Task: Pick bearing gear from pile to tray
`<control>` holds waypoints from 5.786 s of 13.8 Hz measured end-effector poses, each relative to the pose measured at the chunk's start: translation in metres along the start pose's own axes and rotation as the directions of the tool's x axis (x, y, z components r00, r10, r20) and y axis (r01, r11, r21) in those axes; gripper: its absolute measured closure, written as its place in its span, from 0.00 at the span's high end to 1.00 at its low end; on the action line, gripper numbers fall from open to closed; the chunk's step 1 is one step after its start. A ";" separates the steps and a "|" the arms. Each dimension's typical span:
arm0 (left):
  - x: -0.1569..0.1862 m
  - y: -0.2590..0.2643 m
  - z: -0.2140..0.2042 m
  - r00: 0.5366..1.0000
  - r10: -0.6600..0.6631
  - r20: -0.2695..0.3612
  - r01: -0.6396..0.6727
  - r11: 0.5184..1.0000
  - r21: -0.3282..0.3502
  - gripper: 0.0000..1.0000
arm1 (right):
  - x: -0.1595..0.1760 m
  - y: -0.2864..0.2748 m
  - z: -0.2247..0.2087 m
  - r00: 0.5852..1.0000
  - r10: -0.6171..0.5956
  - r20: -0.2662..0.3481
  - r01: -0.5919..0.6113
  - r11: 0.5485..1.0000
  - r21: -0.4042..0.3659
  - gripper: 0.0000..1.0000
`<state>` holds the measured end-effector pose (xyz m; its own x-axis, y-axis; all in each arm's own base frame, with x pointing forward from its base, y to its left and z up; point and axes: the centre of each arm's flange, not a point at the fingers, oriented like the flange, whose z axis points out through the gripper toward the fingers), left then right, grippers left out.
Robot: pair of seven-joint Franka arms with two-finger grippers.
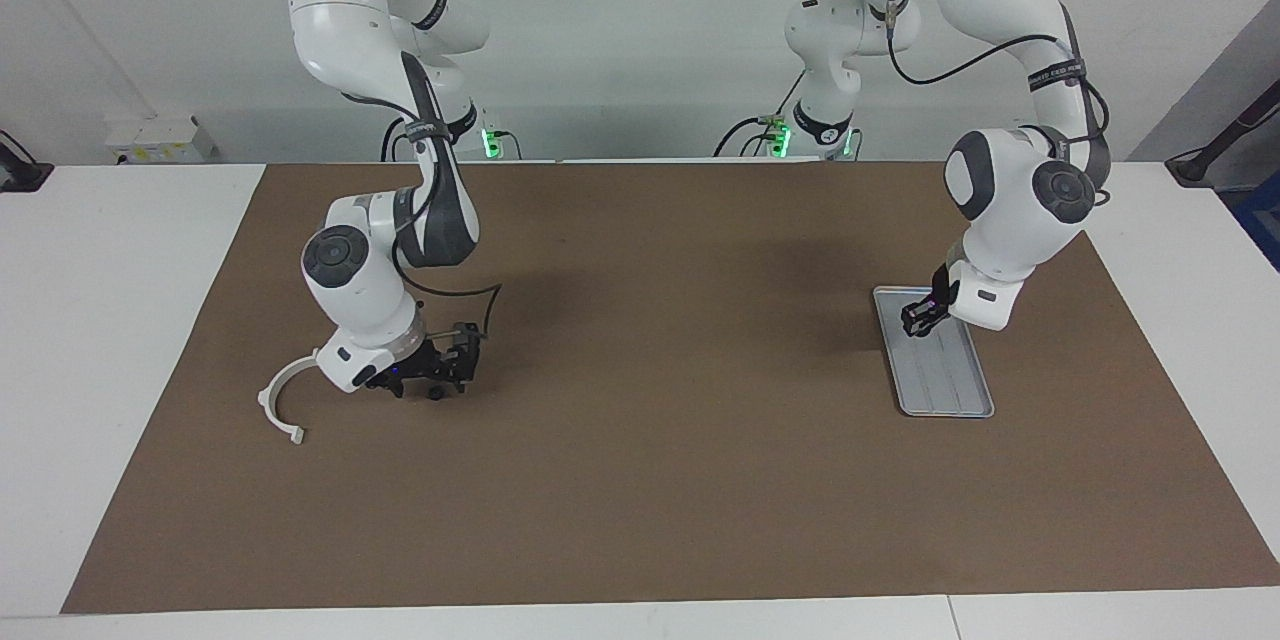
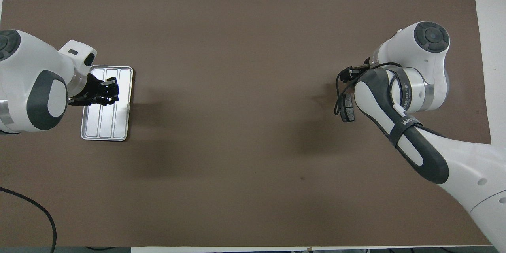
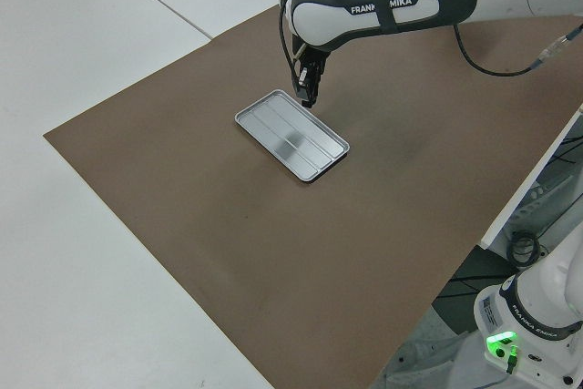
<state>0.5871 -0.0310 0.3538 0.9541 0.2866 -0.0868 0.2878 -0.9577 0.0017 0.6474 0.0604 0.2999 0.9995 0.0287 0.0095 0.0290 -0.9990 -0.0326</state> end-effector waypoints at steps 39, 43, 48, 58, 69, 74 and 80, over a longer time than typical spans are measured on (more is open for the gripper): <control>-0.047 0.073 -0.006 0.996 -0.051 -0.071 0.049 0.998 -0.031 1.00 | -0.043 -0.322 -0.129 0.981 -0.180 -0.066 0.175 0.982 -0.071 0.24; -0.043 0.069 -0.009 0.994 -0.081 -0.079 0.078 0.996 -0.037 0.92 | -0.055 -0.369 -0.086 0.979 -0.187 -0.086 0.179 0.980 -0.089 0.24; -0.041 0.067 -0.010 0.993 -0.088 -0.082 0.085 0.996 -0.039 0.41 | -0.043 -0.371 -0.063 0.974 -0.184 -0.133 0.177 0.982 -0.062 0.24; -0.041 0.072 -0.013 0.988 -0.111 -0.106 0.105 0.993 -0.058 1.00 | -0.043 -0.365 -0.005 0.968 -0.189 -0.162 0.186 0.982 -0.035 0.24; -0.045 0.082 -0.013 0.986 -0.125 -0.107 0.119 0.991 -0.063 1.00 | -0.046 -0.355 0.020 0.966 -0.183 -0.183 0.183 0.983 -0.016 0.35; -0.049 0.096 -0.016 0.978 -0.162 -0.128 0.152 0.985 -0.086 1.00 | -0.048 -0.357 0.023 0.967 -0.170 -0.188 0.173 0.985 -0.003 0.50; -0.061 0.146 -0.028 0.975 -0.176 -0.132 0.162 0.981 -0.108 0.80 | -0.023 -0.344 -0.052 0.982 -0.068 -0.176 0.065 0.998 -0.023 0.50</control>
<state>0.5735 -0.1879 0.3875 0.8910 0.4516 0.0466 0.4461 -0.8899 0.0950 0.6145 0.4013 0.3634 0.9780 0.0909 0.1877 0.0941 -0.9955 -0.0085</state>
